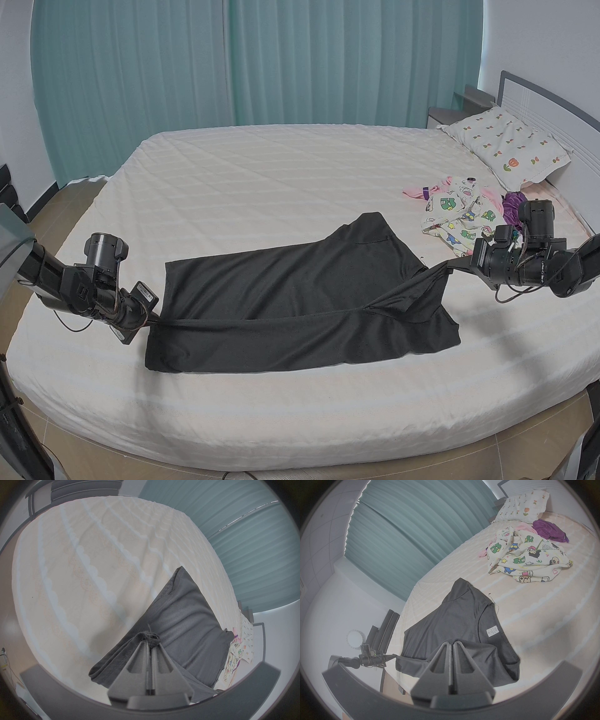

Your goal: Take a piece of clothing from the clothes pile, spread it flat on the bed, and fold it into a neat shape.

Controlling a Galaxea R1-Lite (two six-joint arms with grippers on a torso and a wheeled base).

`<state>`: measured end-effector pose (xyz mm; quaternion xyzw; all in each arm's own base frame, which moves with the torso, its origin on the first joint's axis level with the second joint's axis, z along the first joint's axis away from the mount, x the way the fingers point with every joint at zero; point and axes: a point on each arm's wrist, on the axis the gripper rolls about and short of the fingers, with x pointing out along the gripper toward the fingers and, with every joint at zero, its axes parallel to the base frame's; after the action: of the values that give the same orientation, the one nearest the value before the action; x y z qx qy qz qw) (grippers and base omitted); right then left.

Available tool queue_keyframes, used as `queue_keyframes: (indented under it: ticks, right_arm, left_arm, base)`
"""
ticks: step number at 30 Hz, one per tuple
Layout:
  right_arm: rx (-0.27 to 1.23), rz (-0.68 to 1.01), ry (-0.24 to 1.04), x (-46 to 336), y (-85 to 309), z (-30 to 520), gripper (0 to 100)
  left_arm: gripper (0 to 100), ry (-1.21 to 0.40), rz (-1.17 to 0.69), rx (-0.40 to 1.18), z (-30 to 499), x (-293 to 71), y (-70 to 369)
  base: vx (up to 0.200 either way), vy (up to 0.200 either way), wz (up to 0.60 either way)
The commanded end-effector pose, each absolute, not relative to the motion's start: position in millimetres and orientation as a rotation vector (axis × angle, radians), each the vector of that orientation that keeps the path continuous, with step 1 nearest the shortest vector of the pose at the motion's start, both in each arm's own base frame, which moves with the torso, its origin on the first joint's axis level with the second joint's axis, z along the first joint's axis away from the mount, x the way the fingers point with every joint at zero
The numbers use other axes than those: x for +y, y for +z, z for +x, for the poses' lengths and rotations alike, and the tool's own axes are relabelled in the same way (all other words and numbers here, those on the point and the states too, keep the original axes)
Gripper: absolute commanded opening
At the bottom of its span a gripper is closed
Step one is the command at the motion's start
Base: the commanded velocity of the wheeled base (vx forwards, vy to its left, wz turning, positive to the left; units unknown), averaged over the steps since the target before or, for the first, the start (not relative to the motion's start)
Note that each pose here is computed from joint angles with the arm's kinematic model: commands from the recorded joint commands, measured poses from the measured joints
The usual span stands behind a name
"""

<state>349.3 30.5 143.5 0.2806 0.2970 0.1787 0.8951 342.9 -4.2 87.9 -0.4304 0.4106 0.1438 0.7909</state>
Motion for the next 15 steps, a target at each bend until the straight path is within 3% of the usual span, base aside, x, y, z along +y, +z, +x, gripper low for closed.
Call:
queue_keyframes:
  ticks: [1, 10, 11, 15]
  right_arm:
    - [0.608, 0.622, 0.357, 33, 133, 360, 0]
    - [0.614, 0.672, 0.355, 38, 129, 360, 0]
    - [0.616, 0.673, 0.356, 38, 129, 359, 0]
    - [0.622, 0.681, 0.357, 38, 130, 356, 0]
  left_arm:
    - [0, 0.318, -0.936, 0.895, 355, -6, 75]
    - [0, 0.338, -0.988, 0.88, 373, -5, 68]
    - [100, 0.339, -0.991, 0.88, 373, -5, 68]
    - [100, 0.342, -0.999, 0.875, 374, -5, 70]
  base:
    - [0.0, 0.0, 0.0]
    - [0.0, 0.0, 0.0]
    - [0.0, 0.0, 0.0]
    - [0.0, 0.0, 0.0]
